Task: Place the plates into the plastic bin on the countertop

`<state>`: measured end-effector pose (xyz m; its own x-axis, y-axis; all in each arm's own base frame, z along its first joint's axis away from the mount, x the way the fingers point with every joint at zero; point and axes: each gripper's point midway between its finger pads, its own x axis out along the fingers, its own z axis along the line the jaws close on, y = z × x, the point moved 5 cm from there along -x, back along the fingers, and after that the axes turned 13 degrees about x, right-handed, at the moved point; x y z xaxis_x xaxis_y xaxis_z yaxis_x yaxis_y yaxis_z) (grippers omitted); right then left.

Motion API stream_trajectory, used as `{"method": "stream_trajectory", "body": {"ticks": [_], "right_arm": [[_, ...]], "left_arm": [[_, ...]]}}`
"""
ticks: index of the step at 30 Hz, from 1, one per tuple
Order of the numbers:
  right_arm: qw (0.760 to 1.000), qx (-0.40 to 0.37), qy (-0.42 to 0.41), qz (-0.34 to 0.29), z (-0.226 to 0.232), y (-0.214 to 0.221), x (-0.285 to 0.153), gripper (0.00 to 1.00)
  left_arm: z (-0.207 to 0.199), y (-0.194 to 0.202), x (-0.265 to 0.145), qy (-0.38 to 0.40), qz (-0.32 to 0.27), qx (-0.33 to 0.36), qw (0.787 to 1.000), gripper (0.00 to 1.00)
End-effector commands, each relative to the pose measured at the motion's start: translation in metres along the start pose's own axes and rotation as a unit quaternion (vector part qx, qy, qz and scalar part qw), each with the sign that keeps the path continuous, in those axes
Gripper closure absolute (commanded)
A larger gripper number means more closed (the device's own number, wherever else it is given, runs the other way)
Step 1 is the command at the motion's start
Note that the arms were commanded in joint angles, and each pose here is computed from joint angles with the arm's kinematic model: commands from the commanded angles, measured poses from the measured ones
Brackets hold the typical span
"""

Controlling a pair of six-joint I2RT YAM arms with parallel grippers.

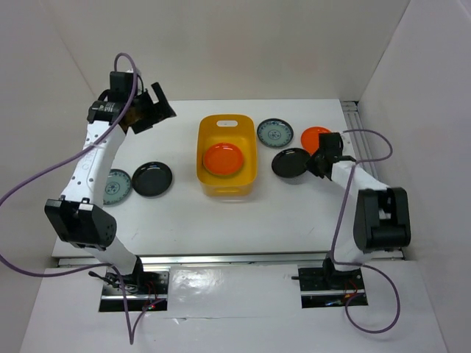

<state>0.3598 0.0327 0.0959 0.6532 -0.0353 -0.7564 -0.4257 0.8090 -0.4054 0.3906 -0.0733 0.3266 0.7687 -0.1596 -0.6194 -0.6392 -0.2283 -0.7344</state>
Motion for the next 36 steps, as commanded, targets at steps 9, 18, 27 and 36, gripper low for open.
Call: {"method": "stream_trajectory", "body": {"ticks": [9, 18, 27, 36], "right_arm": [[0.972, -0.02, -0.147, -0.182, 0.103, -0.081, -0.148, 1.0], [0.931, -0.27, -0.241, -0.051, 0.202, 0.015, -0.134, 1.0], [0.909, -0.355, -0.217, 0.019, 0.221, 0.085, -0.071, 1.0], [0.9, -0.375, -0.217, 0.054, 0.236, 0.107, -0.035, 1.0]], "left_arm": [[0.058, 0.018, 0.005, -0.119, 0.022, -0.068, 0.99, 0.0], [0.131, 0.031, -0.013, -0.29, 0.038, -0.159, 0.943, 0.0], [0.177, 0.058, -0.044, -0.357, 0.046, -0.22, 0.907, 0.0], [0.194, 0.092, -0.059, -0.361, 0.058, -0.254, 0.895, 0.0]]}}
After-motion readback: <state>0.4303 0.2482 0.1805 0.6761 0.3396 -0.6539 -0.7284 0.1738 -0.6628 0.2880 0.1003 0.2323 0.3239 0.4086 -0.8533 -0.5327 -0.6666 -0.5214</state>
